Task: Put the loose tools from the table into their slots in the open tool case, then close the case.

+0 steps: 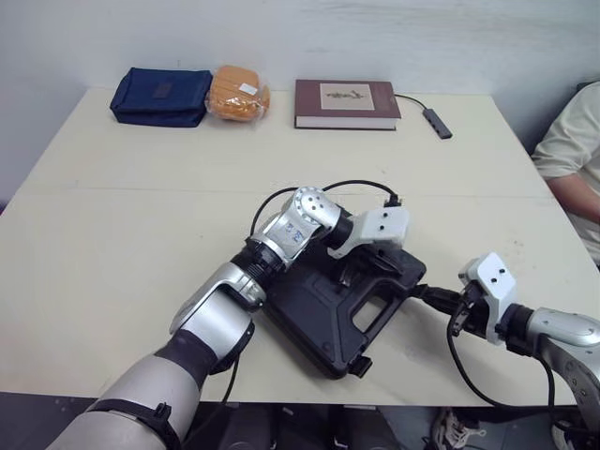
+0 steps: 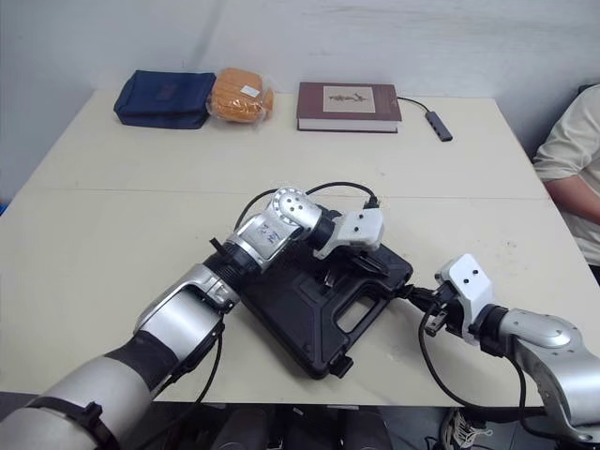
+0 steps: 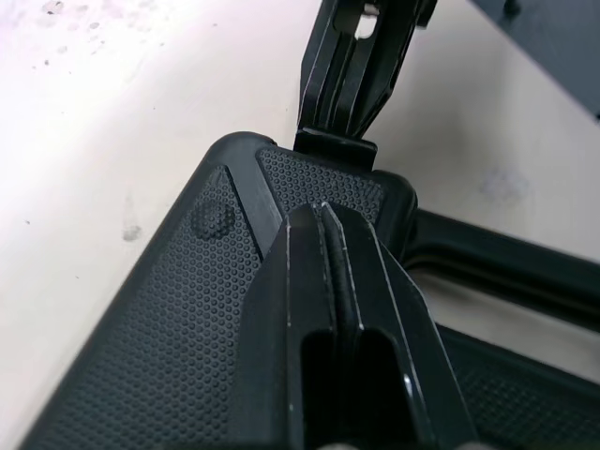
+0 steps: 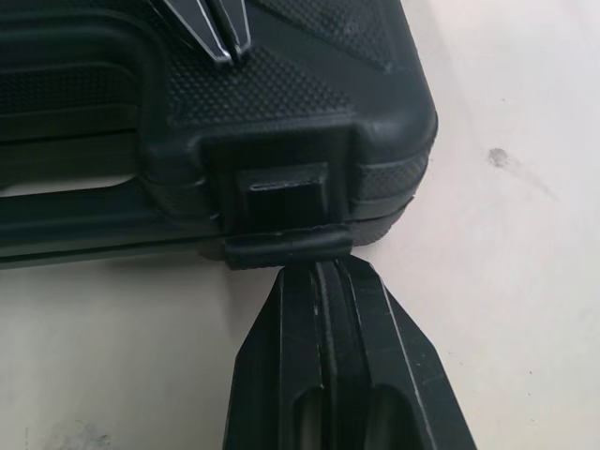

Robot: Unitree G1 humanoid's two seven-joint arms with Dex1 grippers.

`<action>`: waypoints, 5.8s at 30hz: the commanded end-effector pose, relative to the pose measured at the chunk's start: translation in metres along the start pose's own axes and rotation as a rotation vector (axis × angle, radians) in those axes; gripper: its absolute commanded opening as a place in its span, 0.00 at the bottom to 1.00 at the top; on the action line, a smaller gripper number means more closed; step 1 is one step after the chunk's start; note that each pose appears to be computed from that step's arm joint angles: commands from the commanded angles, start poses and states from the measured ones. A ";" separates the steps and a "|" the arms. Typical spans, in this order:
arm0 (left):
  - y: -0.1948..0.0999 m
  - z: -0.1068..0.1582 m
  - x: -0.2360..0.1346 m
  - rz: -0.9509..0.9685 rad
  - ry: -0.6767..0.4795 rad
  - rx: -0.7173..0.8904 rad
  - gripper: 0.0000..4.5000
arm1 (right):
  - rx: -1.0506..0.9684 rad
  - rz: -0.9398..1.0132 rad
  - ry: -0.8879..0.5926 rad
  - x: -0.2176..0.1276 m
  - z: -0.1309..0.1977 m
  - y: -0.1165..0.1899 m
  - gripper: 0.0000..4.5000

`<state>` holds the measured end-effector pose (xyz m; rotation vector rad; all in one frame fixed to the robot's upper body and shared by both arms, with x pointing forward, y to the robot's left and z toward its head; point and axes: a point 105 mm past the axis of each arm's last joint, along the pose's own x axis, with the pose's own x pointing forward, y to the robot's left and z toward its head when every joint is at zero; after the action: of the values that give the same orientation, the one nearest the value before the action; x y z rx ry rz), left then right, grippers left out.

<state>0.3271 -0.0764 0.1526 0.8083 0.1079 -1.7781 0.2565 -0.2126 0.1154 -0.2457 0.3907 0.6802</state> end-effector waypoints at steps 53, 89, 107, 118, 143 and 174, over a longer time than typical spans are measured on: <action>-0.031 -0.072 0.019 -0.039 0.231 -0.069 0.00 | -0.071 0.169 -0.055 0.005 0.054 0.023 0.00; -0.011 -0.025 0.009 0.006 0.060 -0.047 0.00 | -0.097 0.201 -0.052 -0.001 0.056 0.020 0.00; -0.076 0.015 -0.097 -0.208 -0.202 -0.077 0.00 | -0.086 0.411 0.080 -0.045 0.026 0.072 0.00; -0.121 -0.005 -0.064 -0.307 -0.094 -0.059 0.00 | -0.055 0.546 0.133 -0.018 -0.001 0.113 0.00; -0.132 -0.066 -0.035 -0.333 0.231 0.063 0.00 | -0.012 0.625 0.000 0.004 0.019 0.129 0.00; -0.152 -0.025 -0.257 0.472 -0.238 -0.640 0.99 | -0.151 0.236 -0.001 -0.125 0.062 0.015 1.00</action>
<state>0.2438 0.1890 0.2158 0.1179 0.3417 -1.3177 0.1738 -0.2428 0.2126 -0.2971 0.4166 0.9751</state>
